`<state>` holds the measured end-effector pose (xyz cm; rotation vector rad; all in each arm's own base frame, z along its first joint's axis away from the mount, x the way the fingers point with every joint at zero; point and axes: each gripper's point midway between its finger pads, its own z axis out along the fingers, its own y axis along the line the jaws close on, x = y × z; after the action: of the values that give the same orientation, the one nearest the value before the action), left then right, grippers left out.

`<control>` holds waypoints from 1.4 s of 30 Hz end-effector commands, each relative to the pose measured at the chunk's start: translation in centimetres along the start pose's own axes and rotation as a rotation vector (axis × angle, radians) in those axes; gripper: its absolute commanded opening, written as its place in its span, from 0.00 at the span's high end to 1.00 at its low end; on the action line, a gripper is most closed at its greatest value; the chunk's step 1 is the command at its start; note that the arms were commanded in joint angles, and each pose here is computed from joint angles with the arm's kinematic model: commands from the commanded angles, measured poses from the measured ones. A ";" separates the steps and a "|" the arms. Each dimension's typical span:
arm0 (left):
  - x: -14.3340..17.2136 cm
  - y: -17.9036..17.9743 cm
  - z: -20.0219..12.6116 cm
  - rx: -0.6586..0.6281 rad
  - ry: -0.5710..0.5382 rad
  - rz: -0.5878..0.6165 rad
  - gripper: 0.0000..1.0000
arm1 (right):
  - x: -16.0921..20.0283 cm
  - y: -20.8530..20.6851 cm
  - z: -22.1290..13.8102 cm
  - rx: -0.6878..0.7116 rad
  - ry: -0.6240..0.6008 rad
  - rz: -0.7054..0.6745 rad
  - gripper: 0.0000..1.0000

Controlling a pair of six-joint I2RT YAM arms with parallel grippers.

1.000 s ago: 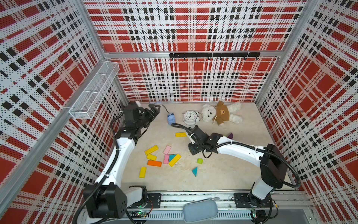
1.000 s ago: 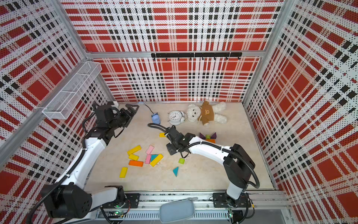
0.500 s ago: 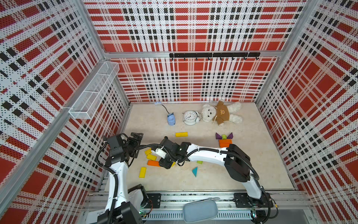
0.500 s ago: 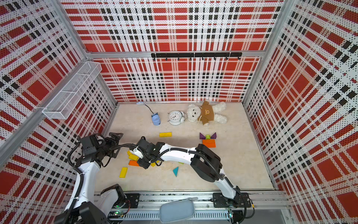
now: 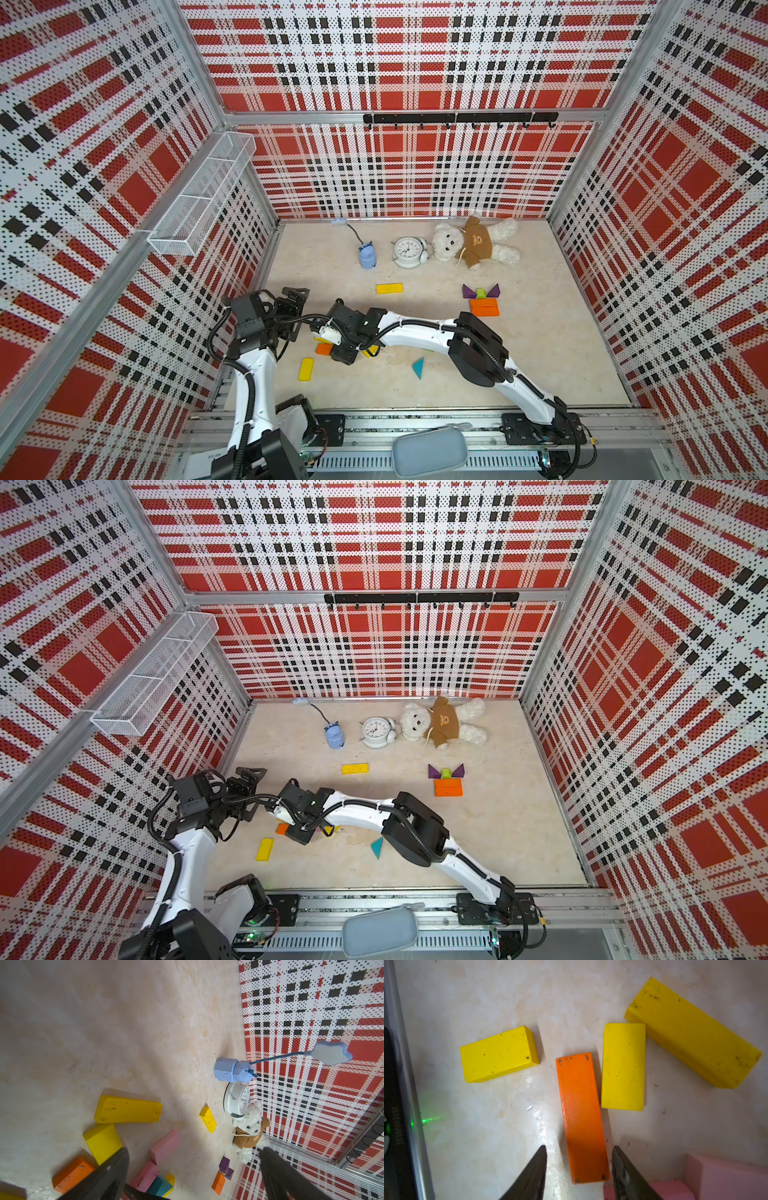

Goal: Assemble a carrot with building blocks
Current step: Pick up the building block from the center of the board.

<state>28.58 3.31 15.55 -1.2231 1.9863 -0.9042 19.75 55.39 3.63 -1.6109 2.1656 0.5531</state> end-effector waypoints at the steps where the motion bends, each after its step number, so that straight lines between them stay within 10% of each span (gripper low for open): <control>1: -0.2 -1.5 -0.2 0.067 0.004 0.013 0.00 | 0.9 0.1 1.2 0.001 0.042 -0.006 0.52; 8: -0.2 -2.2 -0.4 0.095 0.006 0.014 0.00 | 2.3 0.4 1.3 0.007 0.065 -0.004 0.62; 15: -0.3 -2.7 -0.6 0.114 0.001 0.022 0.00 | 4.1 0.3 2.1 0.066 0.122 -0.023 0.43; 23: -0.2 -2.4 -0.6 0.123 -0.008 0.008 0.01 | 3.4 0.4 2.0 0.084 0.092 0.003 0.66; 35: -1.2 -6.1 -1.7 0.235 -0.029 0.006 0.00 | -1.9 0.8 -6.7 0.113 -0.149 0.041 0.72; 42: -1.4 -10.4 -2.6 0.323 -0.061 0.072 0.01 | 0.8 -2.5 -11.3 0.179 -0.176 0.130 0.71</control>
<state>31.04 2.26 21.42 -1.0934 1.8151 -1.0735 19.22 49.89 11.16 -1.3968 2.1306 0.5029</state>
